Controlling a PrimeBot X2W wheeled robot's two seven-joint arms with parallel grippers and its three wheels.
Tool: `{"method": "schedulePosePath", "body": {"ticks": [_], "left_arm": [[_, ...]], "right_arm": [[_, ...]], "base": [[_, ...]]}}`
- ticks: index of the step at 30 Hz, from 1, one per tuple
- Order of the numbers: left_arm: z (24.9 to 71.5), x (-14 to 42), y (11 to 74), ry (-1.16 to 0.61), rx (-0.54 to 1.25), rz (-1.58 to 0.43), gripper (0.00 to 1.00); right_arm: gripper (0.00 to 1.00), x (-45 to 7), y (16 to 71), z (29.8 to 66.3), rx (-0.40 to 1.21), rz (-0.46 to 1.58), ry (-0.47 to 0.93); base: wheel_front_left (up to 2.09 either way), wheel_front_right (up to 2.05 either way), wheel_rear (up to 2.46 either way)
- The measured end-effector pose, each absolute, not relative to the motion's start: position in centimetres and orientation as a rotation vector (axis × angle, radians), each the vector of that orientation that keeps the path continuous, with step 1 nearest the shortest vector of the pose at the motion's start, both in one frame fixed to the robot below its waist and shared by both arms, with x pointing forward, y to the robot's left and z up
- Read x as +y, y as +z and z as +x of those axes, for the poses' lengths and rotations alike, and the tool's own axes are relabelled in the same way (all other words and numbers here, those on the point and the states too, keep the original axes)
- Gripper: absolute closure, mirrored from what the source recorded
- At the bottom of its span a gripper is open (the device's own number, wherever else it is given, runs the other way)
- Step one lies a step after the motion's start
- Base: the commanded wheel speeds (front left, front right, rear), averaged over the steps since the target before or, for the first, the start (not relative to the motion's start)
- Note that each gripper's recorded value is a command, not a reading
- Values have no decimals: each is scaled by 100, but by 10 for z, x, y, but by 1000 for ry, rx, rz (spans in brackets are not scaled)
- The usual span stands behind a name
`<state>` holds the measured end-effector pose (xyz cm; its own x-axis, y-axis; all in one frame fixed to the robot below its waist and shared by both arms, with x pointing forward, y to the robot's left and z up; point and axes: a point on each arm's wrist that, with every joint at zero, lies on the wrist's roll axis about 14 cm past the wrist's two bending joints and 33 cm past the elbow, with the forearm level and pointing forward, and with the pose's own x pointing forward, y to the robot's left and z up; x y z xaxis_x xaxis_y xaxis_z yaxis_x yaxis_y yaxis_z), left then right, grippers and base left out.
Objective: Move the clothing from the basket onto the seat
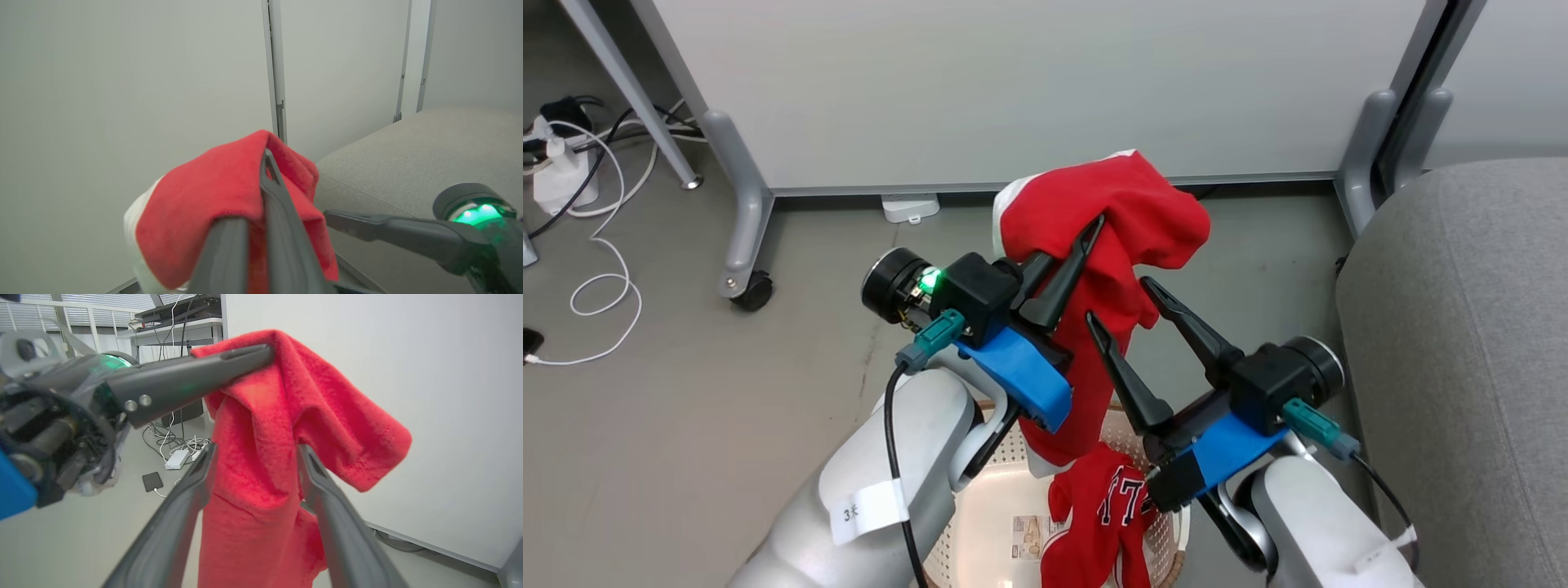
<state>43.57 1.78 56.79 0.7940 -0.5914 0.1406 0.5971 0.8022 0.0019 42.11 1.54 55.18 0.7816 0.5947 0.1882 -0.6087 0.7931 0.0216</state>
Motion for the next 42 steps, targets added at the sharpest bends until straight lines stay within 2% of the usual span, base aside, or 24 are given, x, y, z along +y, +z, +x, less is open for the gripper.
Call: {"method": "schedulePosePath", "body": {"ticks": [13,14,15,40,41,42], "left_arm": [[430,4,575,-679,-161,-52,100],[430,3,575,-683,-162,-53,100],[429,2,576,-686,-163,-53,100],[428,-1,577,-692,-165,-52,100],[429,0,577,-686,-165,-54,0],[430,2,578,-681,-166,-56,0]], "right_arm": [[0,31,533,444,-99,54,689],[85,33,531,443,-89,55,694],[100,34,528,443,-80,59,697],[100,34,536,443,-96,61,699],[100,34,536,443,-97,61,698],[100,34,537,443,-97,61,698]], "base": [[0,0,0],[0,0,0],[0,0,0],[0,0,0],[0,0,0],[0,0,0]]}}
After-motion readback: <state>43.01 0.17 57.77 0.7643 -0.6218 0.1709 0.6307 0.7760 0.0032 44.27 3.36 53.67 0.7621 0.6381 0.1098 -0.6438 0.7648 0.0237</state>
